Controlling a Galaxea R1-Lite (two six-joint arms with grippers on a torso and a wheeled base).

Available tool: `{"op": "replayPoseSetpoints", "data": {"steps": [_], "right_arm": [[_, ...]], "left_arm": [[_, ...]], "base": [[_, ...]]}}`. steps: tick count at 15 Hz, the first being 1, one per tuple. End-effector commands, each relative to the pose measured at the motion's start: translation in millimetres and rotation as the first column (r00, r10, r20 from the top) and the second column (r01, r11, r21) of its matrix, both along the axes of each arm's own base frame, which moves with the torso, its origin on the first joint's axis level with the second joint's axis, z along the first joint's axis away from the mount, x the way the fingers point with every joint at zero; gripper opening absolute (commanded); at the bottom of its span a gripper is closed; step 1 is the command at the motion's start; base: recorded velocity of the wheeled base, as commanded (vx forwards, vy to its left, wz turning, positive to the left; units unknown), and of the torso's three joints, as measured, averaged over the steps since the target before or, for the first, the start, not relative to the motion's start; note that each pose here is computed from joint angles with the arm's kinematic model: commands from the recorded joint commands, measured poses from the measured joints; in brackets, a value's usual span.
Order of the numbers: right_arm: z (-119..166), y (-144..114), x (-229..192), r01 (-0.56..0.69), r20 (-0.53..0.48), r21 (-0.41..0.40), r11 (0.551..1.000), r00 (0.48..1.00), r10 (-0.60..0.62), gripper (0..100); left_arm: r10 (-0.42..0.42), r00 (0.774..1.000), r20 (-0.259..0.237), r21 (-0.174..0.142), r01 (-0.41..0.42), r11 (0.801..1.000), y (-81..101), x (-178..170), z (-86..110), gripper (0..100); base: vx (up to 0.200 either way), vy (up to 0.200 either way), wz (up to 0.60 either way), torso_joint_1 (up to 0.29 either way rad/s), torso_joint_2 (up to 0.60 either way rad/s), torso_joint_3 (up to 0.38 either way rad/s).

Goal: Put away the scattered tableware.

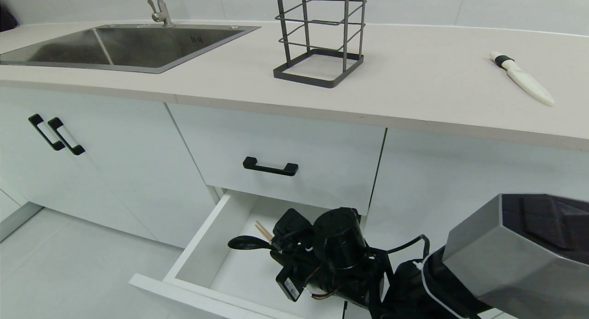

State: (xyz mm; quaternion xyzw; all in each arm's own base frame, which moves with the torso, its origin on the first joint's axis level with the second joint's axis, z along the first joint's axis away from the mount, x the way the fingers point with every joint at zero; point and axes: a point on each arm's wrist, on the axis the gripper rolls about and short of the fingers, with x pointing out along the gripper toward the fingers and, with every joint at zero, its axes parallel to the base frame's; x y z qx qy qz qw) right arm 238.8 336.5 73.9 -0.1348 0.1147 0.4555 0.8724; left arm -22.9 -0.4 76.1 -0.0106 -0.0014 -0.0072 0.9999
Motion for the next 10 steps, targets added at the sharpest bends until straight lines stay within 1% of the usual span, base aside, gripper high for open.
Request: {"op": "replayPoseSetpoints", "data": {"steps": [1, 5, 10], "right_arm": [[-7.5, 3.1, 4.2, 0.014, -0.004, -0.009, 1.0, 1.0, -0.014, 0], [-7.5, 13.4, 15.6, 0.045, 0.002, -0.01, 0.999, 0.999, -0.045, 0], [-16.1, 13.6, 19.5, 0.069, -0.003, -0.03, 0.997, 0.998, -0.069, 0]], "left_arm": [[0.001, 1.0, -0.001, 0.0, -0.001, 1.0, 0.0, 0.0, -0.2, 100], [0.001, 1.0, 0.0, 0.0, -0.001, 1.0, 0.0, 0.0, 0.0, 100], [0.001, 1.0, 0.0, 0.0, -0.001, 1.0, 0.0, 0.0, 0.0, 100]], "base": [[0.0, 0.0, 0.0, 0.0, 0.0, 0.0], [0.0, 0.0, 0.0, 0.0, 0.0, 0.0], [0.0, 0.0, 0.0, 0.0, 0.0, 0.0]]}}
